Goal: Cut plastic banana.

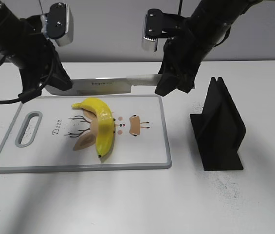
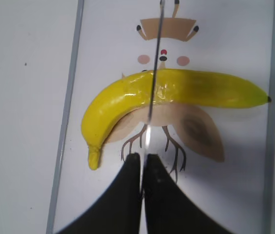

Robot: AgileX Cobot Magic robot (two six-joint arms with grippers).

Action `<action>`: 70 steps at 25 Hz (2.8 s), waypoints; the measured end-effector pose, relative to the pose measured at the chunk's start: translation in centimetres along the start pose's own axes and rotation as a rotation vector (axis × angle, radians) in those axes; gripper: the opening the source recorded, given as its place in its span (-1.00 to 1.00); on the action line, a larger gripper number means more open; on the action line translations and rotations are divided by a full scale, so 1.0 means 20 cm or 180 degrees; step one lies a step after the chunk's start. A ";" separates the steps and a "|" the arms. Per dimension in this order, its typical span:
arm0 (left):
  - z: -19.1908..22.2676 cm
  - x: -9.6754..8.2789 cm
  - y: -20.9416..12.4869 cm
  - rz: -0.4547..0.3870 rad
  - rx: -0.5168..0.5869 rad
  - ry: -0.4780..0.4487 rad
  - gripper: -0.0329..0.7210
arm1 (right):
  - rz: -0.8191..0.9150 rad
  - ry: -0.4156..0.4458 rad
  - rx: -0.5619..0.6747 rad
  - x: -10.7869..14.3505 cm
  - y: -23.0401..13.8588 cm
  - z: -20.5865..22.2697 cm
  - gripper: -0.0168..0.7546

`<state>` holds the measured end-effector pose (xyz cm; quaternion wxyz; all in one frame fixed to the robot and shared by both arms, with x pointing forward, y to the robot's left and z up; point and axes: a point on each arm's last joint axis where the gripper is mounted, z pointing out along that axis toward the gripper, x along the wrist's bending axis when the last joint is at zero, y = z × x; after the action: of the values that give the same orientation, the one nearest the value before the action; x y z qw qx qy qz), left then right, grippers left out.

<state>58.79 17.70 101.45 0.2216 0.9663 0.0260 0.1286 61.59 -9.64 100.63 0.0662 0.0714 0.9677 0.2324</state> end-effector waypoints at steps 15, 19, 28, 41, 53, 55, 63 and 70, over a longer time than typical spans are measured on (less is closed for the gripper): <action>0.46 0.02 -0.18 -0.0319 0.0210 -0.0493 -0.91 | 0.0171 0.0360 0.0396 -0.06 -0.19 0.45 -0.50; 0.42 0.02 -0.16 -0.0314 0.0189 -0.0426 -0.91 | 0.0143 0.0424 0.0404 -0.07 -0.15 0.41 -0.50; 0.05 -0.01 -0.01 -0.0112 -0.0009 -0.0196 -0.91 | -0.0074 0.0389 0.0257 -0.08 0.04 0.04 -0.50; -0.15 -0.02 0.06 -0.0038 -0.0153 0.0158 -0.85 | -0.0250 0.0148 0.0095 -0.10 0.14 -0.16 -0.48; -0.16 0.01 0.09 -0.0285 -0.0370 0.0331 0.87 | -0.0217 0.0023 0.0291 -0.13 0.11 -0.16 -0.54; -0.16 0.02 0.09 -0.0322 -0.0381 0.0393 0.87 | -0.0212 0.0018 0.0300 -0.13 0.11 -0.16 -0.54; -0.37 0.07 0.14 -0.0916 -0.0600 0.0981 0.82 | 0.0209 -0.0042 0.0288 -0.13 0.12 -0.19 -0.54; -0.59 0.05 -0.12 -0.2944 -0.0284 0.1041 0.72 | 0.1593 -0.0279 0.0081 -0.10 0.17 -0.36 -0.54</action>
<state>56.66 24.98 110.87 0.2896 0.8102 0.4812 0.1678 62.83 -10.10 108.73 0.0476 0.3196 0.9189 0.2260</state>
